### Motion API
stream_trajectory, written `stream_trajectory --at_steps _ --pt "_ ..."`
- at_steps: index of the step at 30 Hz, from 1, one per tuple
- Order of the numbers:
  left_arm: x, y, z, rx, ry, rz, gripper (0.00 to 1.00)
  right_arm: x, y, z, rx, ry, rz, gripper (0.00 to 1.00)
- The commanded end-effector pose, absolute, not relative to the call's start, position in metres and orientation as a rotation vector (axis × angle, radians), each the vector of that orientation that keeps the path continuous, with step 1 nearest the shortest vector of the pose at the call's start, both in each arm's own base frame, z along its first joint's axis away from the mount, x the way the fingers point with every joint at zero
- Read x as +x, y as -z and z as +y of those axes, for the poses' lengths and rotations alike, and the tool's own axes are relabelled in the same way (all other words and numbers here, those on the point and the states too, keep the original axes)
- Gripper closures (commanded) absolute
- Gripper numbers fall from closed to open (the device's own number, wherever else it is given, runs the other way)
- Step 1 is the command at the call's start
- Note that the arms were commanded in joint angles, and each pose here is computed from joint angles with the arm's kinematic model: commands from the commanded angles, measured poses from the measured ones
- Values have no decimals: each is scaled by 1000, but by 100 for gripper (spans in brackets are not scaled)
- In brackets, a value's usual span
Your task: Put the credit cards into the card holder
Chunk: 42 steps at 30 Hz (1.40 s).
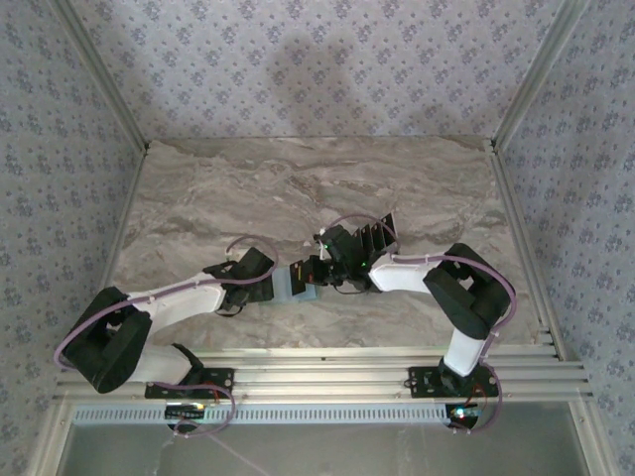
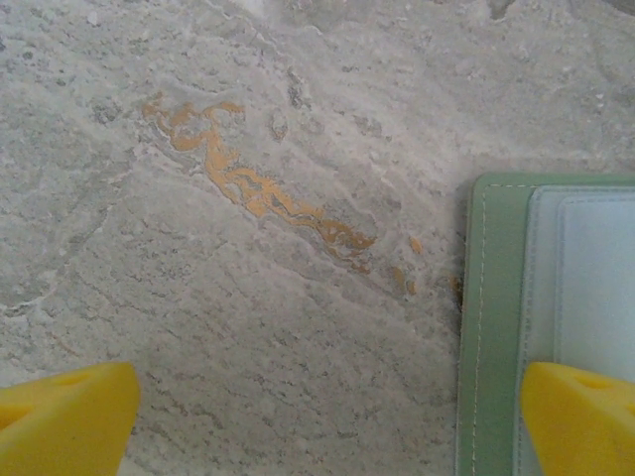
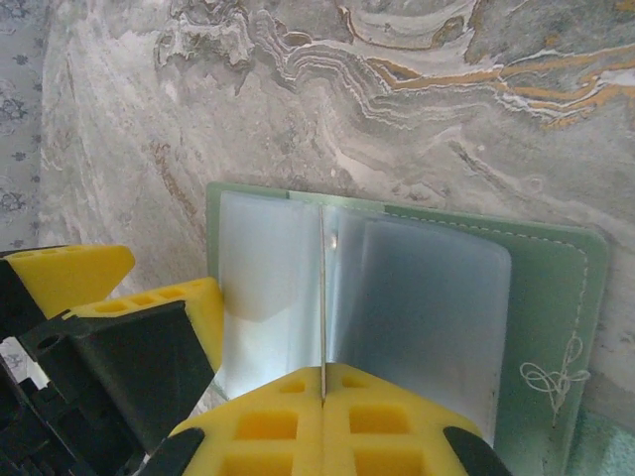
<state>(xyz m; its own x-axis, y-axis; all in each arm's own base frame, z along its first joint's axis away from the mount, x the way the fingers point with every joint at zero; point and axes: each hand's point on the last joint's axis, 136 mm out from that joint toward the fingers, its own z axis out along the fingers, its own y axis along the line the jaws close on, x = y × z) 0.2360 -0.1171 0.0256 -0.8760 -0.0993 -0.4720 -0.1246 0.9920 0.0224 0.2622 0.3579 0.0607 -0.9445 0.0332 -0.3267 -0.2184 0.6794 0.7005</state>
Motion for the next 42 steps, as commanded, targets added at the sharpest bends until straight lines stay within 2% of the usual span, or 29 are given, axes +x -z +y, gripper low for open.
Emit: stream_trajectory --at_steps 1,10,19,27,34,42 --pt "228 -21 -104 -183 -146 2670 2 264 -70 363 -142 -1208 2537 100" --pt "235 -44 -108 -186 -74 2605 0 265 -63 365 -132 -1217 2548 100" --pt "245 -59 -136 -125 60 2563 0 264 -55 366 -122 -1221 2564 100" --pt "238 -42 -152 -65 84 2599 0 263 -52 363 -111 -1213 2575 100" --pt "225 -25 -129 -143 -61 2650 3 265 -57 358 -101 -1211 2565 100" --pt "223 -25 -124 -169 -69 2640 5 266 -63 358 -108 -1227 2550 100"
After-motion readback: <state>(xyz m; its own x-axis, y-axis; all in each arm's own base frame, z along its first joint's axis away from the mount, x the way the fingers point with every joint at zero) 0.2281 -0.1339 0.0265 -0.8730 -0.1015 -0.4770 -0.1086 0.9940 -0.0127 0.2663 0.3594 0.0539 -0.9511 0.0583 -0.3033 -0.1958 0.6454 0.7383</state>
